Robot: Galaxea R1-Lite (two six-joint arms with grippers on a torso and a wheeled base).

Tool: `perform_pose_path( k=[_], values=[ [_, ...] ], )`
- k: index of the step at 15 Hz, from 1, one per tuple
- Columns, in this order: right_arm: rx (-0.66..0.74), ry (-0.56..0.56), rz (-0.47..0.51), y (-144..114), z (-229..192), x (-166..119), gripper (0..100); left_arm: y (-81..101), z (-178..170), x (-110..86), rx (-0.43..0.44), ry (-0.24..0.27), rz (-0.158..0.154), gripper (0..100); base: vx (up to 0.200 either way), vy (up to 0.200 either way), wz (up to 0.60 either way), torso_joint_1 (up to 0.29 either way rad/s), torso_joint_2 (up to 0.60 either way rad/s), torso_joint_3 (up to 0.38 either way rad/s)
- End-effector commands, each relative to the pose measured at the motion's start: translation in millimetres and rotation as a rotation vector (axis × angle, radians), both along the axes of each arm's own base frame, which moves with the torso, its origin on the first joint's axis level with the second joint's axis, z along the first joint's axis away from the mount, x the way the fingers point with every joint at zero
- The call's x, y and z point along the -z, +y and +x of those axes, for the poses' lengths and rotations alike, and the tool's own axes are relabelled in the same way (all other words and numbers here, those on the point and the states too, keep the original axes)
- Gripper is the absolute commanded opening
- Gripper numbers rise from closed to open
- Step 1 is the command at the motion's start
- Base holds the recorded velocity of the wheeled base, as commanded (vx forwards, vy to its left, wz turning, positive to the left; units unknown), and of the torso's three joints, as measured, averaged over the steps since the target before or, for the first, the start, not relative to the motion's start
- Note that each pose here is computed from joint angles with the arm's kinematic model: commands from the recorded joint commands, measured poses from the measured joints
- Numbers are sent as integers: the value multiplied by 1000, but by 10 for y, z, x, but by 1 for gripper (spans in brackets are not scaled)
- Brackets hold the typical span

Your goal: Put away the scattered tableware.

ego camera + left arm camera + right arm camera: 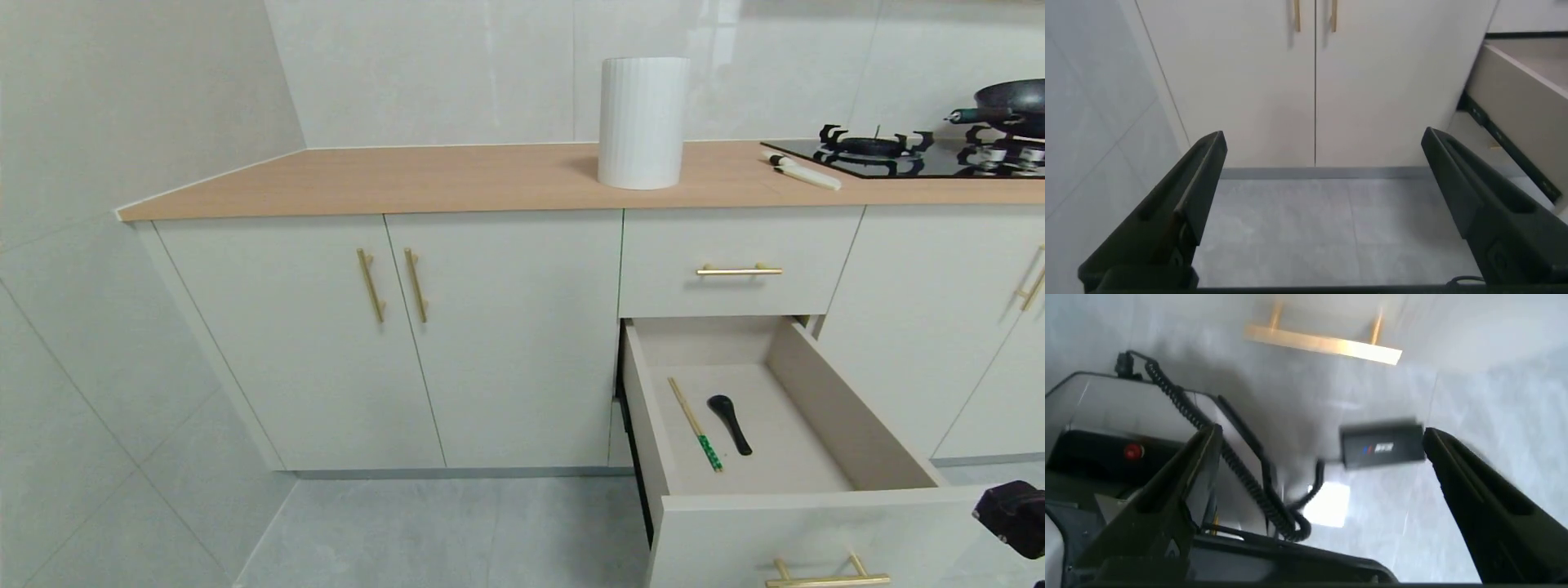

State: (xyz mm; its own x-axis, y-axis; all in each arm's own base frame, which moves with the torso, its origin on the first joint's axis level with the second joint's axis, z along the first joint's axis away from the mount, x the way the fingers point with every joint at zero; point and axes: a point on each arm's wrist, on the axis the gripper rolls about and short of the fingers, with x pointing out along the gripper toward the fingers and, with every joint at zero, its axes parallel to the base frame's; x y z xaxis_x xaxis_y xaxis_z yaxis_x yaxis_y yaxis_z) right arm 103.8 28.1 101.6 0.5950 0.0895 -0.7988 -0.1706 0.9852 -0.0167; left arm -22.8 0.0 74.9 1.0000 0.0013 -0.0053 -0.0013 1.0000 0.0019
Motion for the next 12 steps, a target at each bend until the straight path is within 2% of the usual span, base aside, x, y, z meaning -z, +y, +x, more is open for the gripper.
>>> perform_pose_path(
  k=[1,5,9,12],
  values=[
    [-2,104,-23,56,188,136,100,0,0,0,0,1,0,100,0,0,0,0,0,0],
    [1,82,-21,190,667,406,100,0,0,0,0,1,0,100,0,0,0,0,0,0],
    [19,27,-6,215,875,493,100,0,0,0,0,1,0,100,0,0,0,0,0,0],
    [40,29,-7,189,947,526,100,0,0,0,0,1,1,100,0,0,0,0,0,0]
  ],
)
